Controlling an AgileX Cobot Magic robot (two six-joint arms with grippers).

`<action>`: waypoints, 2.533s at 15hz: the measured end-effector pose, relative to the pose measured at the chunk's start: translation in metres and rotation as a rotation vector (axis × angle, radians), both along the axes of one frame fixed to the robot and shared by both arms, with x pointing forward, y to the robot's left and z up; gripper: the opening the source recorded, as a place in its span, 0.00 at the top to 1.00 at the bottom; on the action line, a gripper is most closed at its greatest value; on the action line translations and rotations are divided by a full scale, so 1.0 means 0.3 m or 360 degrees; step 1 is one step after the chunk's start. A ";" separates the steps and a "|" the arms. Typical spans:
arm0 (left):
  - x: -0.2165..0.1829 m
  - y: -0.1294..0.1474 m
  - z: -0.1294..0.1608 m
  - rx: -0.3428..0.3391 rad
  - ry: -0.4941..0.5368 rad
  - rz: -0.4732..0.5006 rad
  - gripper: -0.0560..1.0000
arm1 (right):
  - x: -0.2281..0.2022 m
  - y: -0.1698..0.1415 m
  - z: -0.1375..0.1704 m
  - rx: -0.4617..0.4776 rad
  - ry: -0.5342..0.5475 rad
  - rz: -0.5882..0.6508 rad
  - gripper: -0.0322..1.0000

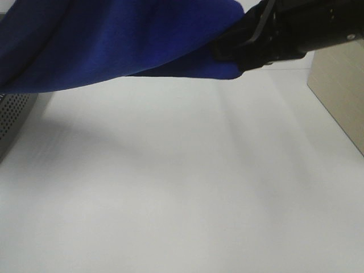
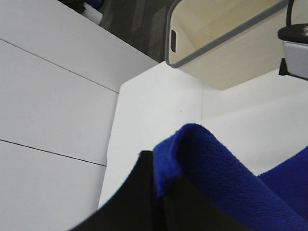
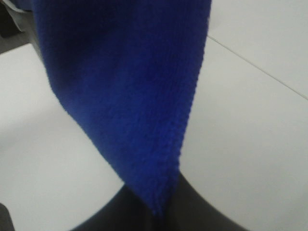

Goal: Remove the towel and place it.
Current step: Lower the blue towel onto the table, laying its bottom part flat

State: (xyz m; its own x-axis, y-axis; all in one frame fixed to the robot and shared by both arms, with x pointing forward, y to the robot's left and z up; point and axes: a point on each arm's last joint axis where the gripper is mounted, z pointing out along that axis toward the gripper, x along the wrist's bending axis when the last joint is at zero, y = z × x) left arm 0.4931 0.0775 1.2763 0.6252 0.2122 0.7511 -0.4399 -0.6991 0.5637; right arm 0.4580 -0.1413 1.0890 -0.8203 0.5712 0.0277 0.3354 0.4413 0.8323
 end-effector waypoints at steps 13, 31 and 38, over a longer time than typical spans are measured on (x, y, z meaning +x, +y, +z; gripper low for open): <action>0.073 -0.032 -0.106 -0.0575 0.0903 0.0591 0.95 | 0.050 -0.131 0.353 -0.0660 0.0379 -0.0686 0.95; 0.698 0.243 -0.187 -0.1476 -0.0134 0.0773 0.95 | 0.778 0.096 0.455 0.0284 -0.1208 -0.0814 0.95; 0.756 0.228 -0.173 -0.1200 -0.0160 0.0928 0.95 | 0.825 0.039 0.437 0.0141 -0.0943 -0.0944 0.95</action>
